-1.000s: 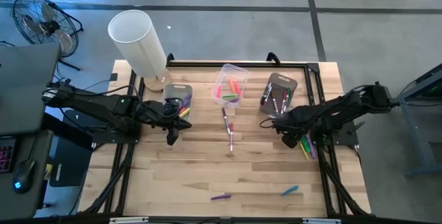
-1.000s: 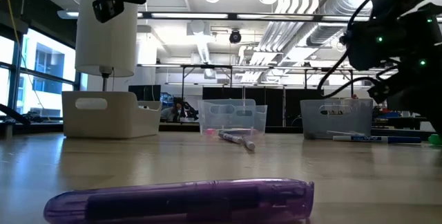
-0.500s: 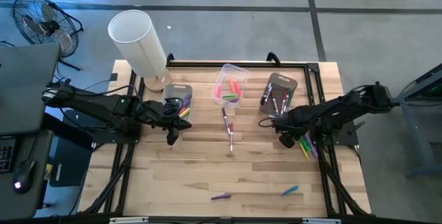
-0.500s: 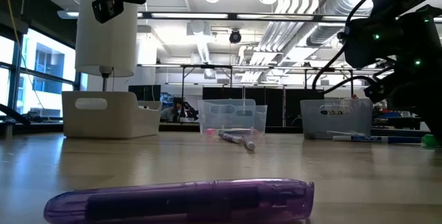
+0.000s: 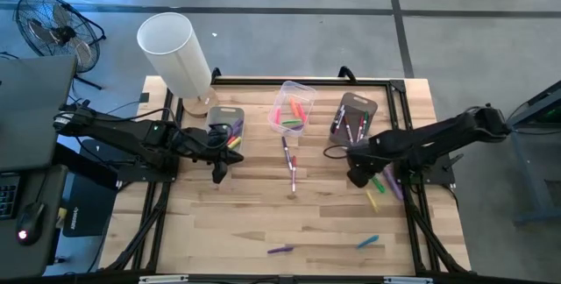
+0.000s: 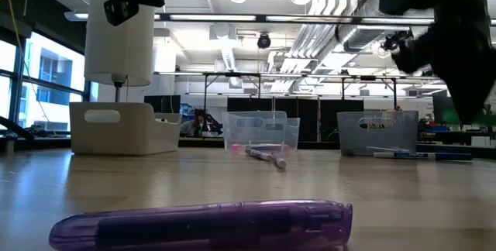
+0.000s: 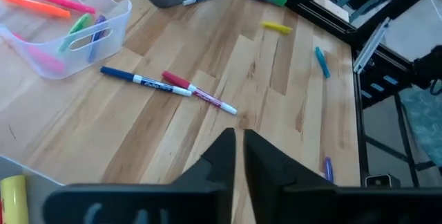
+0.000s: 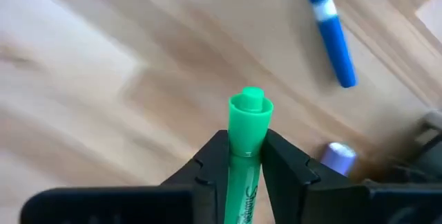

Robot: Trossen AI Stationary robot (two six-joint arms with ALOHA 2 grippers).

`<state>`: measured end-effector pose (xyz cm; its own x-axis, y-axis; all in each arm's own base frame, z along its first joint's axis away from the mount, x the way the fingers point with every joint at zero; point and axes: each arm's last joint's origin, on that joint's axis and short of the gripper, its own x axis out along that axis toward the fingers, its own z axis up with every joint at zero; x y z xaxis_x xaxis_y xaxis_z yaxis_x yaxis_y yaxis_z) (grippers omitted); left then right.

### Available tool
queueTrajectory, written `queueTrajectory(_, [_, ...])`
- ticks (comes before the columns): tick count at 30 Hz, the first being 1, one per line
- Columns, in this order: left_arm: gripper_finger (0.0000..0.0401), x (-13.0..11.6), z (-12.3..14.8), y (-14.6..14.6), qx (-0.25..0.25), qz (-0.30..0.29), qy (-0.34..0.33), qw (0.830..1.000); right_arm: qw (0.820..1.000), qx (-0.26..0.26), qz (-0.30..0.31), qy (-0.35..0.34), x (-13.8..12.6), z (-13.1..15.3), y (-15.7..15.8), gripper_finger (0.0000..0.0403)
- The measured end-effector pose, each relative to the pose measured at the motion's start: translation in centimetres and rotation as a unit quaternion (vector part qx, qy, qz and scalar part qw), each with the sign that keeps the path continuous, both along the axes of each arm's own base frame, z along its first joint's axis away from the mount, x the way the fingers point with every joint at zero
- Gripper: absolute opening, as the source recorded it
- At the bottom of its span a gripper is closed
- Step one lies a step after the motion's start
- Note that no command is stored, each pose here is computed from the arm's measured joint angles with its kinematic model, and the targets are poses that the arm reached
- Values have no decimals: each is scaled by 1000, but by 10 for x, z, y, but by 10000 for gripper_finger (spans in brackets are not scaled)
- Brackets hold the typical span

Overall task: Pick & Place Markers
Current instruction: Put the green highlighter into the gray bin

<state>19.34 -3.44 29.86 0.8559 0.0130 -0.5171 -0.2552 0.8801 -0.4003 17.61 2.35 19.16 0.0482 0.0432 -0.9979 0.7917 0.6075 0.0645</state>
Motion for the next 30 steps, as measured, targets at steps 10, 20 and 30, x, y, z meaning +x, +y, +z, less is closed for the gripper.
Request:
queueTrajectory(10, [182,24,-5,-5,28,-19,-24,999,944,-121,-1,-306,23,104,21,65])
queueTrajectory(20, [241,69,6,-15,107,-59,-199,972,718,-272,83,-635,94,154,43,57])
queueTrajectory(30, [241,75,15,-17,113,-70,-245,961,708,-275,98,-643,146,125,60,60])
